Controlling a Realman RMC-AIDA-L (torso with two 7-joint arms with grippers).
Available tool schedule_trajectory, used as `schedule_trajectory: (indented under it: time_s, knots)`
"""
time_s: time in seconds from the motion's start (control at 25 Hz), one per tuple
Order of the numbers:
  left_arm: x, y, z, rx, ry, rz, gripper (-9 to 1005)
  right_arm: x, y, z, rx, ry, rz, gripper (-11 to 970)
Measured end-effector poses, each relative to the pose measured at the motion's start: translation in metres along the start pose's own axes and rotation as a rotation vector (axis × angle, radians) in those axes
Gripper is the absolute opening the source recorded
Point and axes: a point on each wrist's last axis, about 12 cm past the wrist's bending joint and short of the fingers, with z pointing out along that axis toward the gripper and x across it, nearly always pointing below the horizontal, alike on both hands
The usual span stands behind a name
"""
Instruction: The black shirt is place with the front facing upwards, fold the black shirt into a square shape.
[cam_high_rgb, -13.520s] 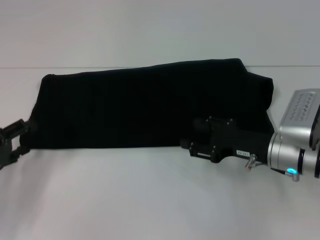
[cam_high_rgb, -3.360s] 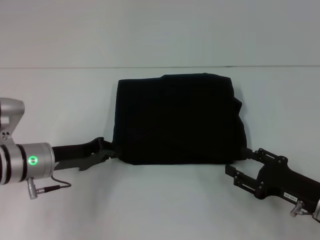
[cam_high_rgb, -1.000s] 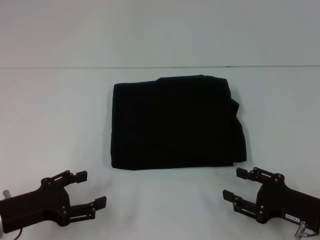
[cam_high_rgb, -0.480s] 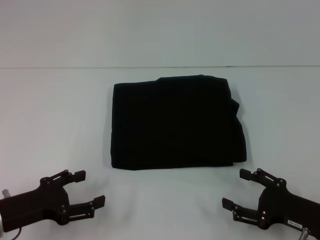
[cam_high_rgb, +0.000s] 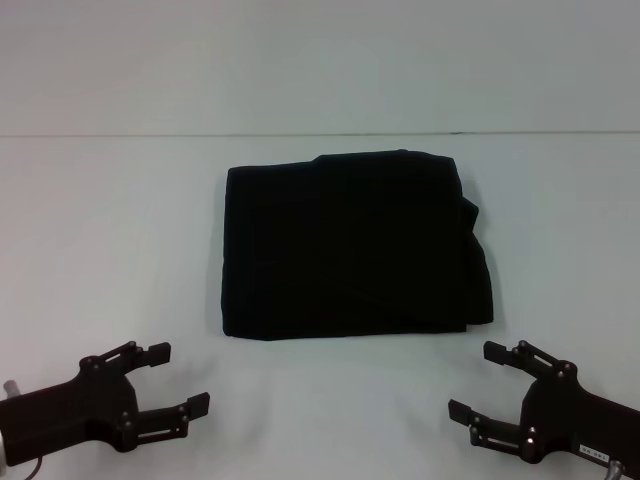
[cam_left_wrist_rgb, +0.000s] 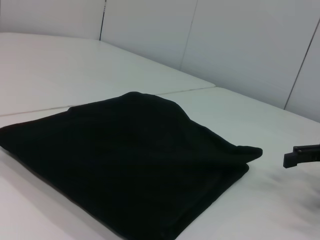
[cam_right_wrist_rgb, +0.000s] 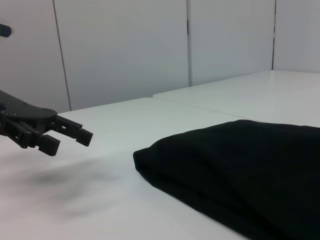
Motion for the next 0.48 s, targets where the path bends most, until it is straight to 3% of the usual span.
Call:
schedule_trajectory:
  time_s: [0.48]
  knots:
    - [-0.0018, 0.0019, -0.0007, -0.004, -0.003, -0.002, 934, -0.0021, -0.0007, -0.0009, 0.004, -0.019, 0.003, 930]
